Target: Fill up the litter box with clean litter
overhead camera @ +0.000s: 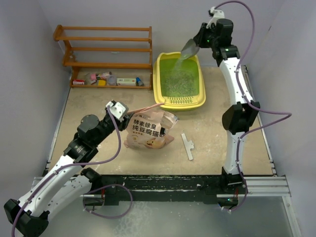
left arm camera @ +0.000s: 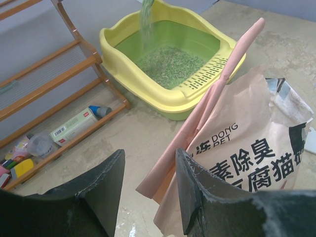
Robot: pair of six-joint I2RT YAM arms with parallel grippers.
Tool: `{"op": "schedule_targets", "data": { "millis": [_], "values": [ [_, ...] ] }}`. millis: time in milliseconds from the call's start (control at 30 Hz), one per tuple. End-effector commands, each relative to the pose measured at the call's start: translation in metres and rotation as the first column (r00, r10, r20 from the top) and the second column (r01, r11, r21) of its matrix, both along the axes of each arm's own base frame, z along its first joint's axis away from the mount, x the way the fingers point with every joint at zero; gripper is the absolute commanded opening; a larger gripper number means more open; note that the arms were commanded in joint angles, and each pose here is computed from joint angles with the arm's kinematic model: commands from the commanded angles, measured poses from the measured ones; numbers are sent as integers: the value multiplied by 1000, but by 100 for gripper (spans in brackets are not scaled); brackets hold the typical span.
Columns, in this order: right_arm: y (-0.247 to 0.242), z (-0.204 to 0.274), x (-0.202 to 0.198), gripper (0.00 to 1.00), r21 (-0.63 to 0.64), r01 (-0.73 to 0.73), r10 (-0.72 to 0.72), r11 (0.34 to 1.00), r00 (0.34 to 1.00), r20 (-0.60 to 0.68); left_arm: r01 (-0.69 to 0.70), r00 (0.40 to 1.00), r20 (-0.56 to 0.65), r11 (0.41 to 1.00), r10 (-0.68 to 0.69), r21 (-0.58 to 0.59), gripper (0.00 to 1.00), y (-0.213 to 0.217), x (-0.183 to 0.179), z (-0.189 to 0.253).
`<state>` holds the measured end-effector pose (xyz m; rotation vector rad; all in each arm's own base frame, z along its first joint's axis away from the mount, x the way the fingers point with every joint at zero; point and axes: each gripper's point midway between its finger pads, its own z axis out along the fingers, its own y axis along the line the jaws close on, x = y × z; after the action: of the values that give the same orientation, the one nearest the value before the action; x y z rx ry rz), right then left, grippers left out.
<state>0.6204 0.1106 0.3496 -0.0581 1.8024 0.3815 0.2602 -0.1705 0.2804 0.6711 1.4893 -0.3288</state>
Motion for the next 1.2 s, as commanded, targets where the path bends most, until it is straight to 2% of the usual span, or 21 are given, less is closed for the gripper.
{"op": "schedule_targets", "data": {
  "millis": [0,133,400,567,600,667,700,733,1000,1167],
  "values": [
    [7,30,-5,0,-142,47,-33,989,994,102,-15,998,56,1000,16,-24,50,5,0,22],
    [8,31,-12,0,-221,75,-48,972,991,123,-11,998,62,1000,13,-29,49,5,-2,25],
    [3,50,-39,0,-184,87,-63,979,989,133,8,998,65,999,-6,-37,50,3,-5,27],
    [1,67,-69,0,-144,78,-70,986,996,59,20,997,74,1000,-19,-16,54,2,-6,31],
    [4,66,-79,0,-121,59,-56,991,998,32,26,996,82,1000,-25,-12,56,2,-7,32],
    [11,66,-100,0,-68,18,-17,998,1000,9,37,995,89,999,-36,-10,70,0,-7,33],
    [14,67,-113,0,-41,0,0,999,1000,1,59,994,88,998,-60,5,71,-3,-9,32],
    [16,76,-131,0,-14,-18,18,1000,1000,13,89,992,88,996,-91,21,72,-6,-12,33],
    [35,57,-220,0,95,-176,186,980,977,-104,262,960,65,954,-273,144,73,-21,-37,56],
    [51,43,-256,0,146,-269,289,952,947,-139,377,926,-67,892,-373,251,71,-32,-42,25]
  ]
}}
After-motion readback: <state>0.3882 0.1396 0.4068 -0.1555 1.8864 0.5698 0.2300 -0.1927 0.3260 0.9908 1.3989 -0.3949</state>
